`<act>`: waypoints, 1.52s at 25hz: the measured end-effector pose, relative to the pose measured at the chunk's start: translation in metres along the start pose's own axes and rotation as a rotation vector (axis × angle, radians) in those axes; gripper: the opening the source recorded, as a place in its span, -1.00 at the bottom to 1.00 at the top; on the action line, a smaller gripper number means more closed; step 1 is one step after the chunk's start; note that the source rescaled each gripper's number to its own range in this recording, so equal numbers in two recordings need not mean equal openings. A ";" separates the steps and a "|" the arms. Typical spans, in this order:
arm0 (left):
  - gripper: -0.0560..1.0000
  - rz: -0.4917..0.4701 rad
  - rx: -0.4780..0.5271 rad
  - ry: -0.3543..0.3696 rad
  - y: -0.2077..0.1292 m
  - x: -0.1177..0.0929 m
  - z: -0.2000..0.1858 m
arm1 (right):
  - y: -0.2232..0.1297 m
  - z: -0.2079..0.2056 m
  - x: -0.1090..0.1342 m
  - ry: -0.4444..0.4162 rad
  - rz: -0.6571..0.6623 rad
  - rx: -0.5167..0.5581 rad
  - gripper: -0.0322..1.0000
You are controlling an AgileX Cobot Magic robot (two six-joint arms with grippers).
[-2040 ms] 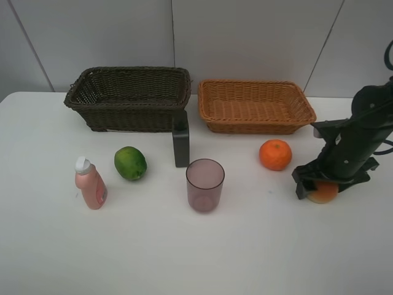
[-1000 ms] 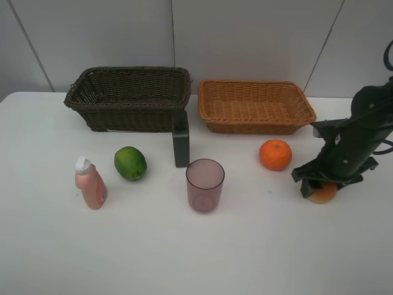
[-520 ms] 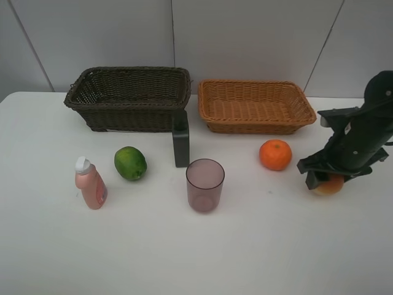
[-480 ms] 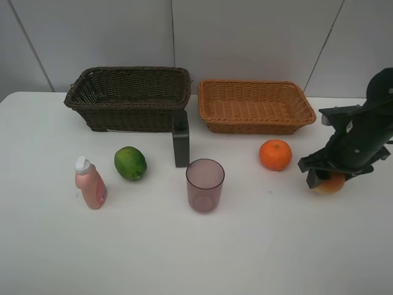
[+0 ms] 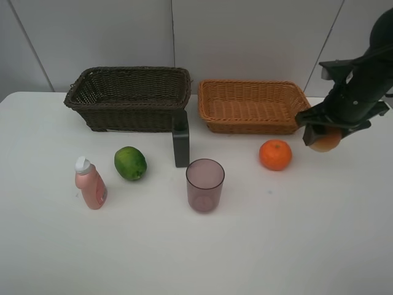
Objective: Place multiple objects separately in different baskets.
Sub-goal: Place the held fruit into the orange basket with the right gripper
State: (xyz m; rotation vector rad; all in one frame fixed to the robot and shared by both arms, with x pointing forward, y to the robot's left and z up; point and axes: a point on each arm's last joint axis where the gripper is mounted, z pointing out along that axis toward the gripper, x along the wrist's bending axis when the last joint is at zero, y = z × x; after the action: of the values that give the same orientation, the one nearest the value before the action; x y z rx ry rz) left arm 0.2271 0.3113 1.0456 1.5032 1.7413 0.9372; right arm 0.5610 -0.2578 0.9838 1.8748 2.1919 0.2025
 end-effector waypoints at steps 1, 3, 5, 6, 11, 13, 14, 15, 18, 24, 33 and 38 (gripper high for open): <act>1.00 0.000 0.000 0.000 0.000 0.000 0.000 | 0.009 -0.007 0.002 0.002 -0.004 -0.036 -0.17; 1.00 0.000 0.000 0.000 0.000 0.000 0.000 | 0.023 -0.018 0.001 0.002 0.000 -0.089 -0.17; 1.00 0.000 0.000 0.000 0.000 0.000 0.000 | 0.030 -0.021 0.001 0.002 0.003 -0.108 -0.17; 1.00 0.000 0.000 0.000 0.000 0.000 0.000 | 0.038 -0.026 0.000 0.001 0.005 -0.128 -0.17; 1.00 0.000 0.000 0.000 0.000 0.000 0.000 | 0.065 -0.028 0.003 -0.002 0.002 -0.150 -0.17; 1.00 0.000 0.000 0.000 0.000 0.000 0.000 | 0.075 -0.026 0.007 0.000 -0.007 -0.153 -0.17; 1.00 0.000 0.000 0.000 0.000 0.000 0.000 | 0.079 -0.023 0.009 0.002 -0.011 -0.153 -0.17; 1.00 0.000 0.000 0.000 0.000 0.000 0.000 | 0.083 -0.021 0.011 0.004 -0.015 -0.155 -0.17; 1.00 0.000 0.000 0.000 0.000 0.000 0.000 | 0.095 -0.013 0.014 0.005 -0.020 -0.158 -0.17; 1.00 0.000 0.000 0.000 0.000 0.000 0.000 | 0.106 0.011 0.016 -0.015 -0.040 -0.150 -0.17; 1.00 0.000 0.000 0.000 0.000 0.000 0.000 | 0.119 0.041 0.020 -0.016 -0.085 -0.248 -0.17; 1.00 0.000 0.000 0.000 0.000 0.000 0.000 | 0.122 0.059 0.022 -0.031 -0.167 -0.261 -0.17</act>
State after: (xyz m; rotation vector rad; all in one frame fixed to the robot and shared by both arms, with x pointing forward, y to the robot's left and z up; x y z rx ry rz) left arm 0.2271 0.3113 1.0456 1.5032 1.7413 0.9372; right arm 0.6901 -0.2200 0.9572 1.5390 2.1685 0.4034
